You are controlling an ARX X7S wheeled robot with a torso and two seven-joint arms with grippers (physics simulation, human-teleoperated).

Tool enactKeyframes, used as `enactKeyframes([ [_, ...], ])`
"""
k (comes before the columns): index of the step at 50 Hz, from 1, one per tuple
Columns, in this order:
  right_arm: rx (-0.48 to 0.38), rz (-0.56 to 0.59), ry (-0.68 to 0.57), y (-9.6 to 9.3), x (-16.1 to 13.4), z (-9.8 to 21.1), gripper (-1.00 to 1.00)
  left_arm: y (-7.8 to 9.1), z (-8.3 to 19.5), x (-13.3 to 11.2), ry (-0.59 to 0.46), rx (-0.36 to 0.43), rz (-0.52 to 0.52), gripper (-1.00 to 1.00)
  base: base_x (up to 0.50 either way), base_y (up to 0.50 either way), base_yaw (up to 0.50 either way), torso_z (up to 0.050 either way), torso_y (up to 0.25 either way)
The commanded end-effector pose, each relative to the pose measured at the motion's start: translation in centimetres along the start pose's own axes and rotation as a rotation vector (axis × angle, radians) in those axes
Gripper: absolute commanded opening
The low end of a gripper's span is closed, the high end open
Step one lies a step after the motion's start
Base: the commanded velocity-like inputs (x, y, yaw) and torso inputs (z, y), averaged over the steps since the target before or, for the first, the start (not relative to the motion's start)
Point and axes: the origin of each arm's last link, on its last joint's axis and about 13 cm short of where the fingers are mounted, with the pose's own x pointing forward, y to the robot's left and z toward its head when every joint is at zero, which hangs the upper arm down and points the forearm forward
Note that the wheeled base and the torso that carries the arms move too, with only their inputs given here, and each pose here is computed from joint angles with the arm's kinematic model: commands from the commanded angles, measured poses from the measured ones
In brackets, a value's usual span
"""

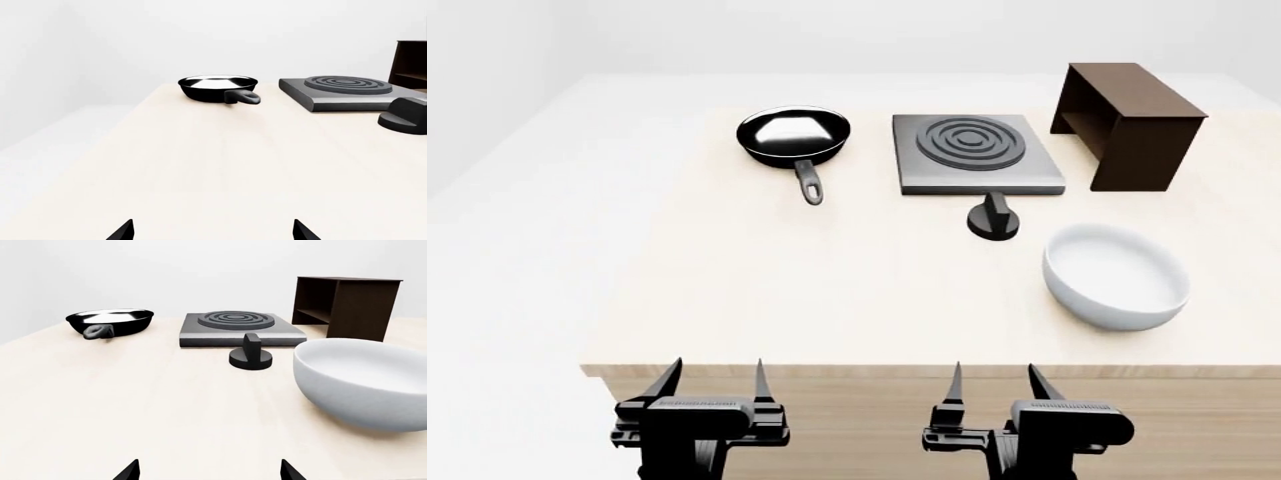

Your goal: Turn on the stove.

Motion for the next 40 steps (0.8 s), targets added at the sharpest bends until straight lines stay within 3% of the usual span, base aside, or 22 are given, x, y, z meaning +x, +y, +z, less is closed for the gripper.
enactKeyframes([
  [1,-0.004,0.001,-0.005,-0.11,0.04,0.04,1.0,-0.07,0.0,0.08,0.0,0.001,-0.002,1.0,0.05,0.0,0.0,0.0,0.0],
  [34,-0.015,-0.028,0.008,-0.02,0.24,-0.02,1.0,-0.07,-0.07,0.22,0.0,0.003,-0.003,1.0,0.49,0.0,0.0,0.0,0.0],
  [40,-0.007,-0.004,-0.001,-0.03,0.1,0.0,1.0,-0.08,-0.07,0.18,0.0,0.003,-0.002,1.0,0.0,0.0,0.0,0.0,0.0],
])
